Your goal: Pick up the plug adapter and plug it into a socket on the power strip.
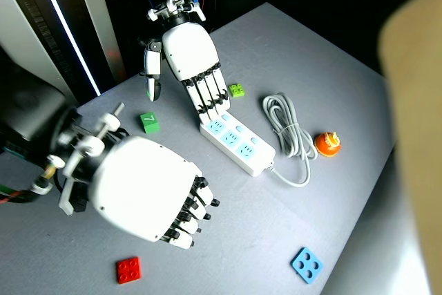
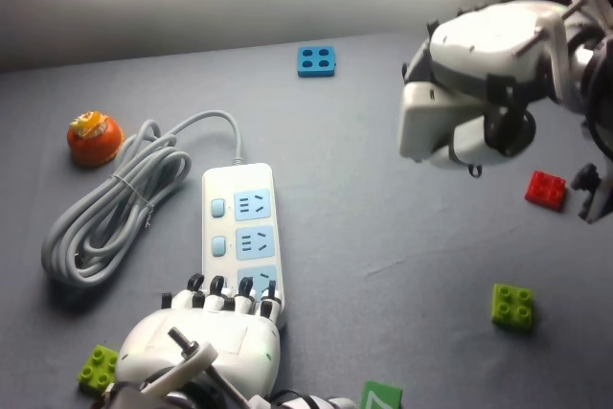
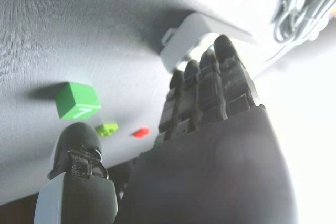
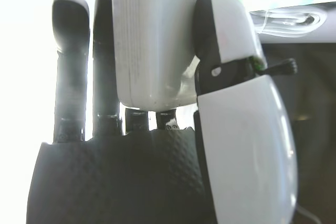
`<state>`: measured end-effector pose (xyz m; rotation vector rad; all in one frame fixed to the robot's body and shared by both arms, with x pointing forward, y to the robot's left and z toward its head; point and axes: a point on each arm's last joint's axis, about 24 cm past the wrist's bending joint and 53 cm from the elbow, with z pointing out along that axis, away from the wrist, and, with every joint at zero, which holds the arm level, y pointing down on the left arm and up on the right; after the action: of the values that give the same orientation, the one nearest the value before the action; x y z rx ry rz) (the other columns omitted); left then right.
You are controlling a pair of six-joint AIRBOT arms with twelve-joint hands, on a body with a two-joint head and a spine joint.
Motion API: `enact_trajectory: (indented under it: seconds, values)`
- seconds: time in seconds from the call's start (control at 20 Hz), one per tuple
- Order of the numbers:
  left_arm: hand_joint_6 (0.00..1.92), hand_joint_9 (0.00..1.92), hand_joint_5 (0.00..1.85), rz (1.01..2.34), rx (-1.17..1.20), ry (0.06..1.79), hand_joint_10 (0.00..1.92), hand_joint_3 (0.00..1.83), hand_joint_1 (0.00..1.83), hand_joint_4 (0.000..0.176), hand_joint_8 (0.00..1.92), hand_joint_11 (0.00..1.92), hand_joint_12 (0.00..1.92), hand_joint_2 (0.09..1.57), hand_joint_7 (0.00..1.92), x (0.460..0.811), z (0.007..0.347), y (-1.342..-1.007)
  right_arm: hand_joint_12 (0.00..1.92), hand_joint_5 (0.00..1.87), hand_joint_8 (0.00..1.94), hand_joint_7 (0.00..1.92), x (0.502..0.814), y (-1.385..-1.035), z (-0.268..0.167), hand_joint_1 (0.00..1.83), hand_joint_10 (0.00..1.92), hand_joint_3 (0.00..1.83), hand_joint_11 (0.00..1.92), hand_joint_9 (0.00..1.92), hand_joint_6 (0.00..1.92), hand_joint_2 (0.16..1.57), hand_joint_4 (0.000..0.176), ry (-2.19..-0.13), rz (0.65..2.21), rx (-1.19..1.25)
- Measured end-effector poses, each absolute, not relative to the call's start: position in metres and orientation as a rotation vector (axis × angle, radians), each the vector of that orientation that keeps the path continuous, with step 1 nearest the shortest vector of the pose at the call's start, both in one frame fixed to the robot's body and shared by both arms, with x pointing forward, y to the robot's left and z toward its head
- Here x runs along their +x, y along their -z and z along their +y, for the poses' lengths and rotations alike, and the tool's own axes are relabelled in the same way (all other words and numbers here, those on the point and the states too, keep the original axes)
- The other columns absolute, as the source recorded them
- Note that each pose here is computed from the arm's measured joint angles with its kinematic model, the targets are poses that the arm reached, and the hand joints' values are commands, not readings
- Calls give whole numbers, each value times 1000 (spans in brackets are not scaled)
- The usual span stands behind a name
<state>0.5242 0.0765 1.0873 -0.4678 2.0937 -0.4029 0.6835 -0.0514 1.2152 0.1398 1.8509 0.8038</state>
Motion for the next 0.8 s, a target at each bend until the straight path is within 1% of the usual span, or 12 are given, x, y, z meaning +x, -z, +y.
enact_trajectory:
  seconds: [0.1,0.25,0.35,0.4,0.45,0.5,0.6,0.75,0.8]
  values:
    - [0,45,45,2096,-459,412,2,1,75,0,4,0,245,1192,52,524,73,-1087,1633,857,1289,949,685,-1234,-35,1247,1333,1,698,852,972,1161,0,-845,1837,143]
    - [3,55,54,2096,-449,409,5,0,85,0,8,0,246,1189,66,523,73,-1085,1610,874,1269,960,689,-1244,-11,1249,1318,0,705,855,950,1155,0,-875,1828,120]
    - [0,52,46,2095,-447,410,1,1,57,0,2,0,186,1196,66,523,73,-1085,1588,881,1288,943,689,-1242,7,1244,1301,0,712,834,941,1157,0,-886,1835,91]
    - [0,26,22,2095,-445,408,1,0,64,0,1,0,113,1195,28,523,74,-1084,1569,871,1274,952,689,-1241,18,1245,1291,0,733,848,955,1157,0,-901,1842,83]
    - [1,31,27,2095,-444,407,1,0,81,0,1,0,130,1191,30,523,74,-1084,1538,874,1269,957,690,-1240,26,1247,1276,0,758,862,948,1156,0,-909,1844,76]
    - [0,53,48,2096,-444,407,0,0,93,0,0,0,192,1186,58,523,74,-1084,1551,873,1268,956,693,-1239,31,1247,1259,0,740,856,950,1155,0,-913,1849,80]
    - [1,60,50,2096,-444,407,1,1,78,0,0,0,230,1187,62,523,74,-1084,1604,867,1309,931,697,-1234,41,1242,1302,1,715,826,960,1164,0,-917,1871,101]
    - [0,57,51,2095,-441,409,1,0,91,0,0,0,223,1184,49,523,73,-1084,1607,860,1308,933,697,-1226,59,1242,1320,0,720,832,971,1165,0,-919,1902,88]
    - [1,55,54,2095,-442,409,1,2,61,0,2,0,218,1190,54,523,73,-1084,1606,858,1302,937,696,-1221,64,1242,1324,0,727,844,977,1165,0,-928,1926,103]
